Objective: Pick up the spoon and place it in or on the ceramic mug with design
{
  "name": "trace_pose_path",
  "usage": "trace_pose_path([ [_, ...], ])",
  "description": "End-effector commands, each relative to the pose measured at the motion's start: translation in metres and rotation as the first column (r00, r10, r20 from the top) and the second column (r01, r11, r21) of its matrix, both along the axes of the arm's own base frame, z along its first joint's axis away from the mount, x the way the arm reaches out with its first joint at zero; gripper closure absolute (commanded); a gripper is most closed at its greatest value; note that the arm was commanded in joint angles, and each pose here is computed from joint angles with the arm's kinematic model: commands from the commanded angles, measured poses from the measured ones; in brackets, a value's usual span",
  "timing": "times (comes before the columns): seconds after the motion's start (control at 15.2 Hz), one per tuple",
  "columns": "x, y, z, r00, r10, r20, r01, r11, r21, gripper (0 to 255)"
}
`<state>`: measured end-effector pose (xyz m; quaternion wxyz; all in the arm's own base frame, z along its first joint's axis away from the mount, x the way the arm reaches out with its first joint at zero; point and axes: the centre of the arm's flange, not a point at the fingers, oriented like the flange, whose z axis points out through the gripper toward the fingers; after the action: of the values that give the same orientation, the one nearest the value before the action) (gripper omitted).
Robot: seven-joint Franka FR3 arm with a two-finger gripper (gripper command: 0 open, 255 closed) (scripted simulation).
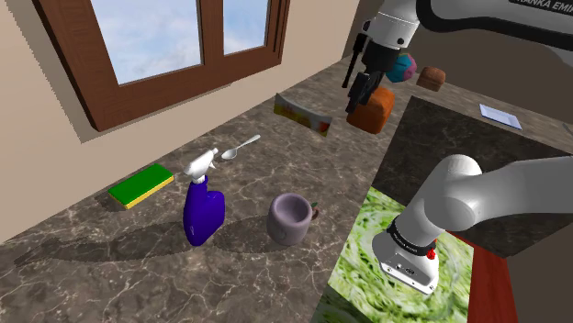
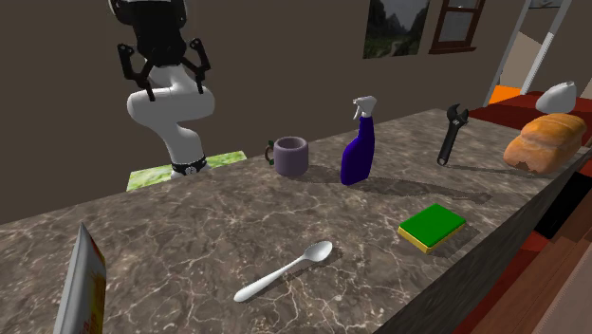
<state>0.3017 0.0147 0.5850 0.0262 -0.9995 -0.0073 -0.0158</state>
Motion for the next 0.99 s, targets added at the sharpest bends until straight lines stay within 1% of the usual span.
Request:
trace_pose_path([
  [0.0,0.000,0.000,0.000,1.000,0.000,0.000,0.000,1.000,0.000,0],
  [0.92,0.125,0.089,-0.097,0.998,0.027,0.056,-0.024,0.999,-0.037,0],
])
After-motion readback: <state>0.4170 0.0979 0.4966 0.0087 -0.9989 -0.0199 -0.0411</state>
